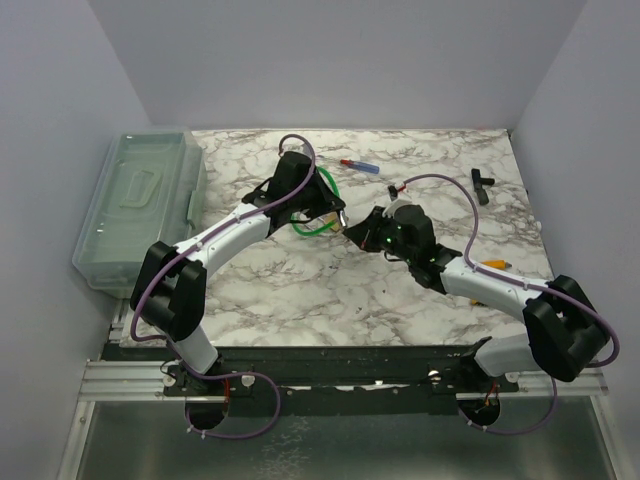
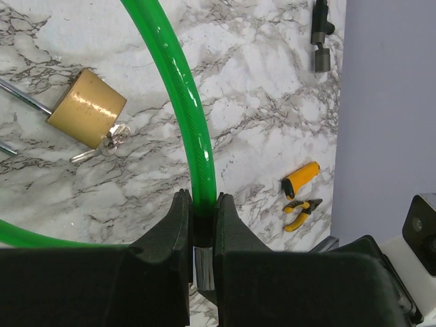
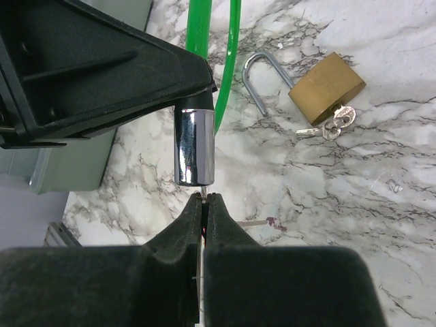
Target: Unlock with the key
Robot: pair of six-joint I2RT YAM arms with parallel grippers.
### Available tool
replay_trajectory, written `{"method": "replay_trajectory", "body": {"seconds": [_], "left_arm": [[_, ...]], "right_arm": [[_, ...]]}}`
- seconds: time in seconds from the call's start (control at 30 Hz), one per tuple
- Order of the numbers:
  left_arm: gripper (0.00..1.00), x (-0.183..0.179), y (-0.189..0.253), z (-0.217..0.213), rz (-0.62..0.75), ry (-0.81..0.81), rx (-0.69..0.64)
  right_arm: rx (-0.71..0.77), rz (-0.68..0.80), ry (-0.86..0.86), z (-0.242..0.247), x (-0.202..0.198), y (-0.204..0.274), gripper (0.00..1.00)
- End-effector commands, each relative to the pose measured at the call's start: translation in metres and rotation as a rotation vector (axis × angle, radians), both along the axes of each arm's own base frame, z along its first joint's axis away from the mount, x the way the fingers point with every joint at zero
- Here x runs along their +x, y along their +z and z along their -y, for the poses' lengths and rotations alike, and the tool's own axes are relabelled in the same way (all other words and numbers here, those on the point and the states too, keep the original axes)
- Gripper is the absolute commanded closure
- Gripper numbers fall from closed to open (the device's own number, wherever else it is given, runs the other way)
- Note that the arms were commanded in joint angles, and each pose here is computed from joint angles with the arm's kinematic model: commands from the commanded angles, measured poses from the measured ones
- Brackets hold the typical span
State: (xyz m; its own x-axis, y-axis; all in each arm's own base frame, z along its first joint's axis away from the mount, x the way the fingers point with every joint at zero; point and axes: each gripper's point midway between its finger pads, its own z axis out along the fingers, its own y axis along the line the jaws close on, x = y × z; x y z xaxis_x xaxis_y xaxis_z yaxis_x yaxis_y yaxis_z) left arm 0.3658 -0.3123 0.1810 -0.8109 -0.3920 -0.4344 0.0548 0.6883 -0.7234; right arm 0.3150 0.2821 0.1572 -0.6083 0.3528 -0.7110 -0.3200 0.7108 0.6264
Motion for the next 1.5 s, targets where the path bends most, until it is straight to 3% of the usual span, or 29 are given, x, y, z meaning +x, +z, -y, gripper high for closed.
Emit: {"method": "replay_trajectory", "body": {"seconds": [0.0,0.33,0.67,1.47], "left_arm": [[1.0,-0.045,-0.008,0.015,-0.108,-0.14,-0.018],[1.0,-0.043,-0.008,0.012,-0.098,-0.125,-0.009],[1.0,-0.046,0.006,0.017,-0.064,-0.158,-0.054],[1.0,-0.069,0.082,0.028,0.185,-0.306,-0.26]], "right_arm": [[0.11,0.256,-0.152,0.01,0.046,0.079,1.0],[0.076,0.213,-0.063,0.006,0.027,0.067,0.95],[0.124,0.193,-0.073,0.006,0.023,0.066,1.0],[0.335,0.317,0.024,0.013,0.023,0.137,1.0]]}}
